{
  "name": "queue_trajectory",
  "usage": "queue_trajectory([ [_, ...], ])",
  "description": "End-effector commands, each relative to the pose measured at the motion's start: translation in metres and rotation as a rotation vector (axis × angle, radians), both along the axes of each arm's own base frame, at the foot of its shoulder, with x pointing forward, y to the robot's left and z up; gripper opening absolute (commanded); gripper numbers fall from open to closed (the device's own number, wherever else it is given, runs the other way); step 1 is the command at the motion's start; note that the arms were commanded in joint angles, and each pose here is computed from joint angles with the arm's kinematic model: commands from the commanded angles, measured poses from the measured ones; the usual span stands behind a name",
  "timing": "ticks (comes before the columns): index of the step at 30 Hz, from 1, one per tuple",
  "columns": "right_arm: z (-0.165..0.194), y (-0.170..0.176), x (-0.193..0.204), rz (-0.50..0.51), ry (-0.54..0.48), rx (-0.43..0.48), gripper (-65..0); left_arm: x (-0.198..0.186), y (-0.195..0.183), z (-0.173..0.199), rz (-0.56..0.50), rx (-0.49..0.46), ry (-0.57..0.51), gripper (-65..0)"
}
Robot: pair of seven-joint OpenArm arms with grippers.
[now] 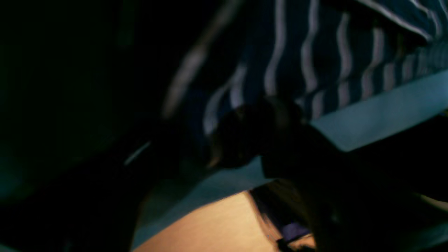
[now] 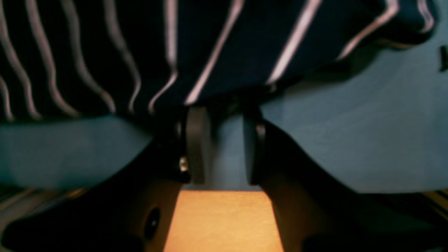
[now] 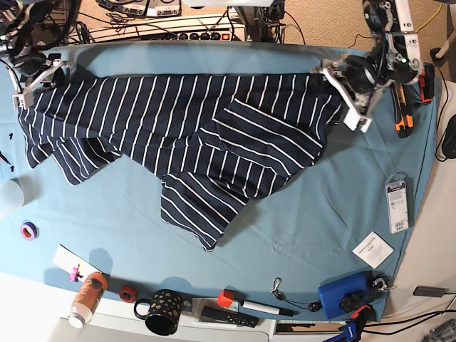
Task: Layout the t-shirt on the table in an organized manner, then fold the t-shirt properly
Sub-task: 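Swing the left gripper across the shirt, dragging fabric toward the hem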
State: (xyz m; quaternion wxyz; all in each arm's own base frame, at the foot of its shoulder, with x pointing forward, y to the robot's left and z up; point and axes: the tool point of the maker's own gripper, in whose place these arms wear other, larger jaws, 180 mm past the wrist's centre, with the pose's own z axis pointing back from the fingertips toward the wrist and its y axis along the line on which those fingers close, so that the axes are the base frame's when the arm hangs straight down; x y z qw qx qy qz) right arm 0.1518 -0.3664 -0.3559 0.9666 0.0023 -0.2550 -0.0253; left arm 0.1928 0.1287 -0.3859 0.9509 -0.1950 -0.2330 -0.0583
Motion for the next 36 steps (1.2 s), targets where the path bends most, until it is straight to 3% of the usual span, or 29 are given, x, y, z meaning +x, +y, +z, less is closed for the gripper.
queue_trajectory([
  [1, 0.017, -0.008, 0.009, 0.024, -0.034, -0.025, -48.0, 0.012, -0.001, 0.021, -0.008, -0.004, -0.085, -31.1],
  [3, 0.029, -0.012, 0.015, 0.039, -0.063, -0.022, -48.1, 0.026, 0.002, 0.050, -0.002, 0.018, -0.197, -31.1],
  [6, 0.061, -0.018, 0.036, 0.040, -0.224, -0.002, -48.1, 0.051, 0.002, 0.111, 0.027, 0.023, -0.460, -31.1],
  [9, 0.086, -0.030, 0.052, 0.002, -0.348, -0.016, -48.1, 0.062, -0.015, 0.137, -0.071, 0.020, -0.602, -31.1],
  [14, 0.103, -0.025, 0.080, 0.014, -0.420, -0.009, -48.1, 0.099, -0.049, 0.118, -0.169, -0.033, -0.597, -31.1],
  [22, 0.068, 0.003, 0.107, 0.138, -0.305, -0.089, -48.1, 0.180, -0.113, 0.088, -0.385, -0.046, -0.499, -31.1],
  [26, 0.041, 0.001, 0.111, 0.092, -0.260, -0.082, -48.1, 0.211, -0.132, 0.081, -0.475, 0.001, -0.445, -31.0],
  [31, -0.003, 0.005, 0.098, 0.075, -0.148, 0.002, -48.1, 0.241, -0.146, 0.073, -0.521, 0.041, -0.376, -31.0],
  [36, -0.021, 0.001, 0.087, 0.048, -0.090, 0.026, -48.1, 0.255, -0.178, 0.070, -0.542, -0.038, -0.362, -31.0],
])
